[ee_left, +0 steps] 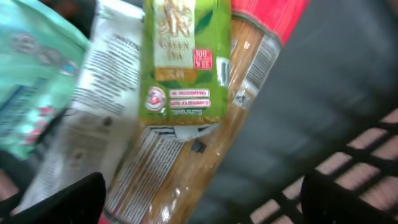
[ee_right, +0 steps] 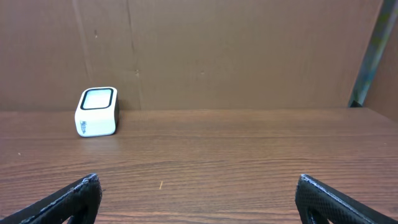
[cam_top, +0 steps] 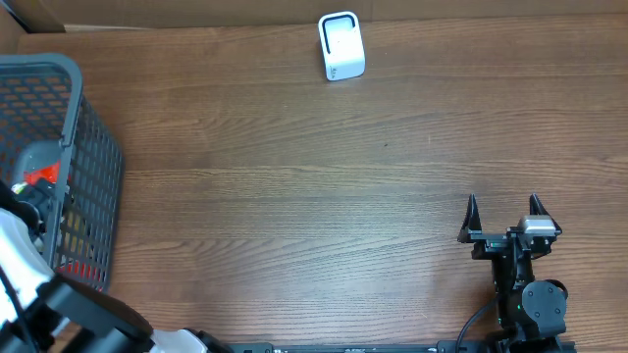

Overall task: Scan the item barcode
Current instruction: 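Lower the left gripper into the basket over the spaghetti pack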

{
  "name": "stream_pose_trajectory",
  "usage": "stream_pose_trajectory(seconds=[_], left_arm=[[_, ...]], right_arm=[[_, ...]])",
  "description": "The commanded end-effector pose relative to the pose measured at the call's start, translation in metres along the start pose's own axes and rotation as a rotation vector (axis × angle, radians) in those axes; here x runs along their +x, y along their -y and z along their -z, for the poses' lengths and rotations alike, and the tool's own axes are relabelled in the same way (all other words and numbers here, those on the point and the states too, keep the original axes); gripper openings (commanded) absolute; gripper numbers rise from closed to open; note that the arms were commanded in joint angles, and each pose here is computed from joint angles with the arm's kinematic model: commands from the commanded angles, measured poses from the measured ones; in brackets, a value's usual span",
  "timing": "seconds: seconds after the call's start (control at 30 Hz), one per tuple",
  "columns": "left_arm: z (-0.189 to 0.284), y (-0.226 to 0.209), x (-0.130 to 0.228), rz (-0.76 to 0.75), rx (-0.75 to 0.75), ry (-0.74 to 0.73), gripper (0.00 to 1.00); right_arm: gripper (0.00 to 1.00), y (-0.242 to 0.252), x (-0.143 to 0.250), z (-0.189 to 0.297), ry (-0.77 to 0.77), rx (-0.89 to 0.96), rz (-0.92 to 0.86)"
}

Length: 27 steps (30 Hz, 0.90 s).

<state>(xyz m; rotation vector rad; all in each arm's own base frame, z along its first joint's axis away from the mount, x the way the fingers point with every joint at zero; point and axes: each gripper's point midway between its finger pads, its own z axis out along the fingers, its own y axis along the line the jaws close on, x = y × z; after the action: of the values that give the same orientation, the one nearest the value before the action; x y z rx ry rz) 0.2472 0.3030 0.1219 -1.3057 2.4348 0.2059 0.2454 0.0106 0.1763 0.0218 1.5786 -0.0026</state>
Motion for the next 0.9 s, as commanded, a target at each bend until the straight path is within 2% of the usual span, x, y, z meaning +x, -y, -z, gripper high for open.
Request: stream_pose_trajectory(seconds=[0.0,0.27,0.47,0.53,0.6,0.7,0.87], left_arm=[[-0.019,0.001,0.009,-0.039,0.011,-0.035,0.9],[-0.06,-0.013,0.029,-0.048,-0.061,-0.095,0.82],[-0.08,-0.018,0.043,-0.051,-0.084,-0.163,0.66],[-0.087,-0.018,0.049,-0.053,-0.086,-0.189,0.52],[-0.091,-0.019,0.052,-0.053,-0.086,-0.204,0.26],[-0.092,-0.018,0.053,-0.052,-0.083,-0.209,0.04],[-0.09,-0.015,0.052,-0.051,-0.067,-0.209,0.04]], right_arm=[[1.0,-0.001,0.001,0.0,0.006,-0.005,0.003],[1.0,-0.001,0.001,0.0,0.006,-0.005,0.003],[1.0,-0.001,0.001,0.0,0.006,-0.005,0.003],[1.0,-0.001,0.001,0.0,0.006,-0.005,0.003],[1.0,-0.001,0.001,0.0,0.006,-0.005,0.003],[1.0,-0.001,0.001,0.0,0.006,-0.005,0.003],[1.0,-0.001,0.001,0.0,0.006,-0.005,0.003]])
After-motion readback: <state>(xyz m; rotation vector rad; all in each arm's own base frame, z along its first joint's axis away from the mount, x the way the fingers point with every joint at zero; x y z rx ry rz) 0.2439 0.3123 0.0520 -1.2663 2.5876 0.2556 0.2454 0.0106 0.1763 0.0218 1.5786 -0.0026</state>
